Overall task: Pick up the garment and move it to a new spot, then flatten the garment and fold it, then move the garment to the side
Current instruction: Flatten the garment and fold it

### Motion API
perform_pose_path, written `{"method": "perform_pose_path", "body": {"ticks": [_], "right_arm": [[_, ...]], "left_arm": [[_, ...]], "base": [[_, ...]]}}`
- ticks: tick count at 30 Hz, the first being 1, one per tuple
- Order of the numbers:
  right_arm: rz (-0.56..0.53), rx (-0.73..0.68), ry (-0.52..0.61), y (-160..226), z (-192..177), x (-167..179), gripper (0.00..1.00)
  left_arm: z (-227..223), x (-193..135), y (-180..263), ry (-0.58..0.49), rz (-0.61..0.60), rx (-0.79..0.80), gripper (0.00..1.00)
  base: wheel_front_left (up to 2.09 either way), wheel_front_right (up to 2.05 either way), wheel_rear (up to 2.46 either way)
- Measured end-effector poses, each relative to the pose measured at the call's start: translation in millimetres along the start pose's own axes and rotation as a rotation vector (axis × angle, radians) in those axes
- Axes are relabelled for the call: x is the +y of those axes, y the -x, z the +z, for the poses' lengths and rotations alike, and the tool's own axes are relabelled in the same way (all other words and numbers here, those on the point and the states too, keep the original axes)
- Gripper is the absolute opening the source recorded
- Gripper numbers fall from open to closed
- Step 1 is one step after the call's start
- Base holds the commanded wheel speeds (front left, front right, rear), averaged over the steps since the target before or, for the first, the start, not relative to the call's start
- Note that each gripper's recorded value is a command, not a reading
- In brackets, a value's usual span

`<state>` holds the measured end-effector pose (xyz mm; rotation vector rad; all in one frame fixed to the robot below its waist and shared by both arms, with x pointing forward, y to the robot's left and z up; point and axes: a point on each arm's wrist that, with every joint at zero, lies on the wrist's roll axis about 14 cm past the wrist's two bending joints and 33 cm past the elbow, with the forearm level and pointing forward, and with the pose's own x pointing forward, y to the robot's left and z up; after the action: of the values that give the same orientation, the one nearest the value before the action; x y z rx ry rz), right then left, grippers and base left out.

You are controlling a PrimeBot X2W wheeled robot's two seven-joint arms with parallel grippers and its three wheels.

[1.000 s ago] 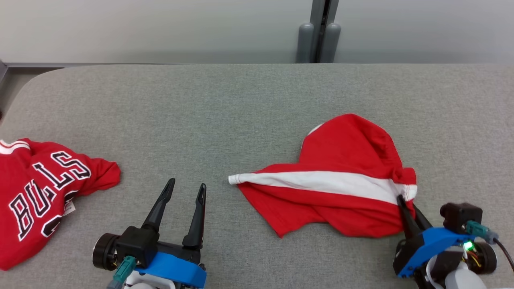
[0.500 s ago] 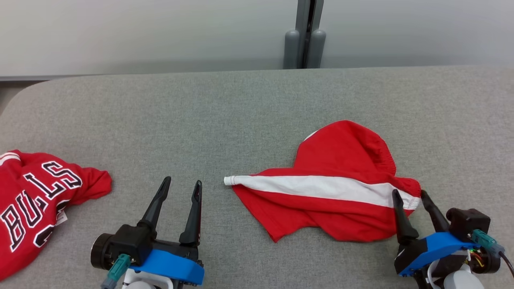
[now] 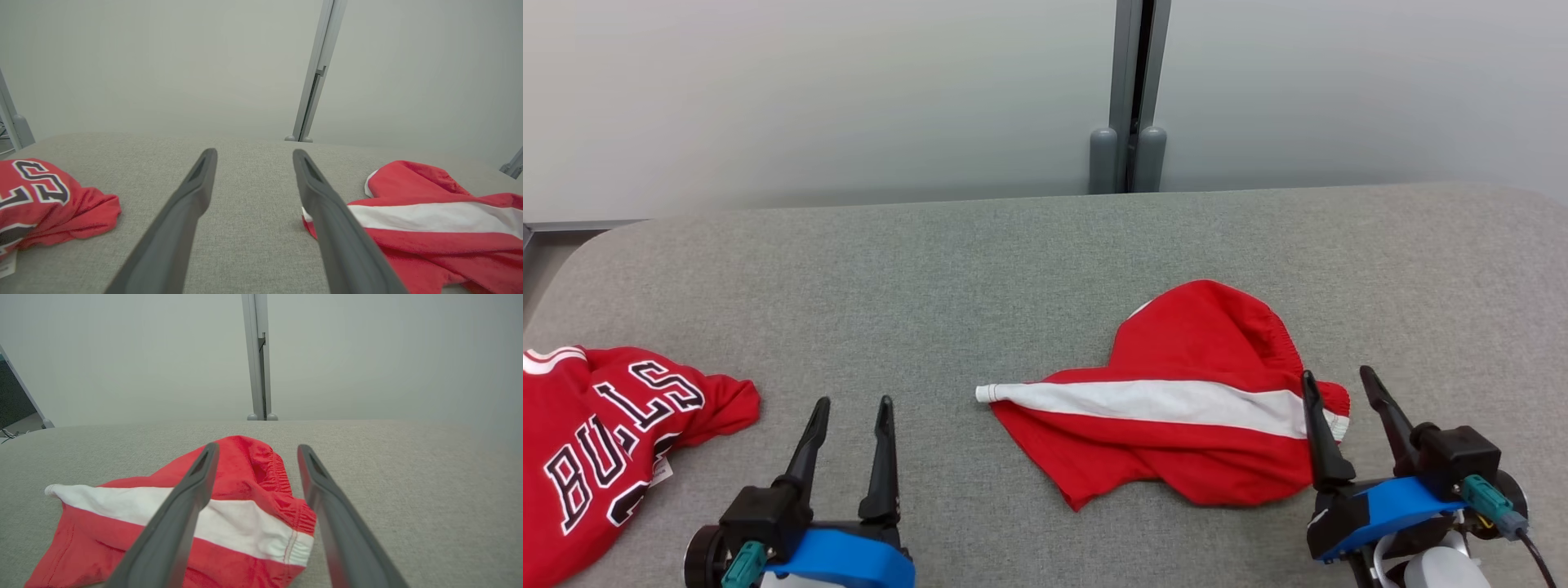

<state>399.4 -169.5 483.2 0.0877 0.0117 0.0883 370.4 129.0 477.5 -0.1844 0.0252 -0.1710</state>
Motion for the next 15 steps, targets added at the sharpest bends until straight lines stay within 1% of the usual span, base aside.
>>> {"method": "perform_pose_path", "body": {"ticks": [3,7,15], "right_arm": [[0.02,-0.006,-0.001,0.9,0.6,6.8,1.0],[0.033,0.011,-0.01,2.0,-5.8,11.8,1.0],[0.031,0.026,-0.012,2.3,-11.1,11.3,1.0]], "left_arm": [[-5.7,7.3,7.5,0.002,0.033,0.017,1.0],[-10.6,16.9,13.5,-0.022,0.061,0.035,1.0],[-18.6,17.6,15.6,-0.024,0.063,0.068,1.0]], "base": [[0.0,0.0,0.0],[0.0,0.0,0.0],[0.0,0.0,0.0]]}}
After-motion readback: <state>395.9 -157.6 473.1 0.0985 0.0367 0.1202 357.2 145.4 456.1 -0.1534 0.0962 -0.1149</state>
